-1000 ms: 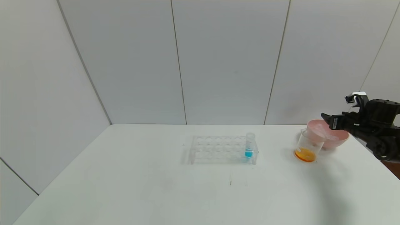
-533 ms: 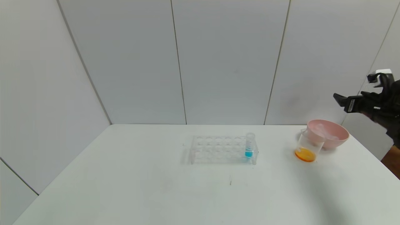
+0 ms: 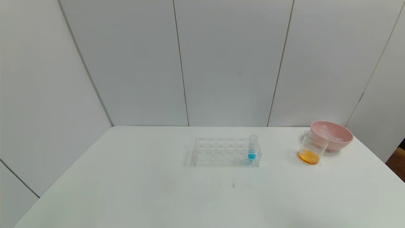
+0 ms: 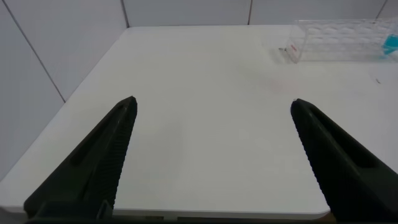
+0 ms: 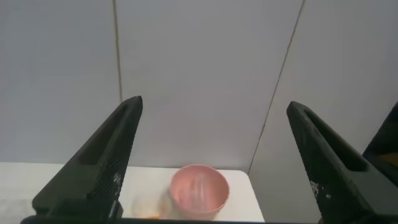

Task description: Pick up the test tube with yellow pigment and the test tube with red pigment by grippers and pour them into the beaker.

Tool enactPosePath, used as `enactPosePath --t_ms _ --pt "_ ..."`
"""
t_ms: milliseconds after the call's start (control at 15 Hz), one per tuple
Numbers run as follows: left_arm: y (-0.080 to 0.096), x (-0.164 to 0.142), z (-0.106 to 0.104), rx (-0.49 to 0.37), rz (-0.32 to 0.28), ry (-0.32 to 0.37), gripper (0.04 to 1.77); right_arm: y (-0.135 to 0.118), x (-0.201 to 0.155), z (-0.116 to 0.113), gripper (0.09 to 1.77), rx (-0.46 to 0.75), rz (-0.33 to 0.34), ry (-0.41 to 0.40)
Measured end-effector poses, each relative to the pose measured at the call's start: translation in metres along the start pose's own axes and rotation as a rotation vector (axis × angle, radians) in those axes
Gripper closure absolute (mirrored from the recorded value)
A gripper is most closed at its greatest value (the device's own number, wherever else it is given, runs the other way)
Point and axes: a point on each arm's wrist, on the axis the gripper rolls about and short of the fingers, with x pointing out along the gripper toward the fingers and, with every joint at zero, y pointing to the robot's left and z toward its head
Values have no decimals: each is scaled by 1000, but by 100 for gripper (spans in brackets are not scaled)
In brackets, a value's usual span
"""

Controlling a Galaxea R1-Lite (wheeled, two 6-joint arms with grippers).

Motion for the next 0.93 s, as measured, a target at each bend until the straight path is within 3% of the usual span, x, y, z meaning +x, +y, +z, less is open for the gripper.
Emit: enactPosePath --t_ms 200,400,667,933 --pt "0 0 0 0 0 0 5 13 -93 8 19 71 -26 -45" --pt "0 0 0 0 0 0 5 25 -162 -20 17 116 -7 -60" --pt "0 0 0 0 0 0 5 27 -212 -72 16 127 24 18" --pt "0 0 0 0 0 0 5 33 -227 -135 16 111 23 136"
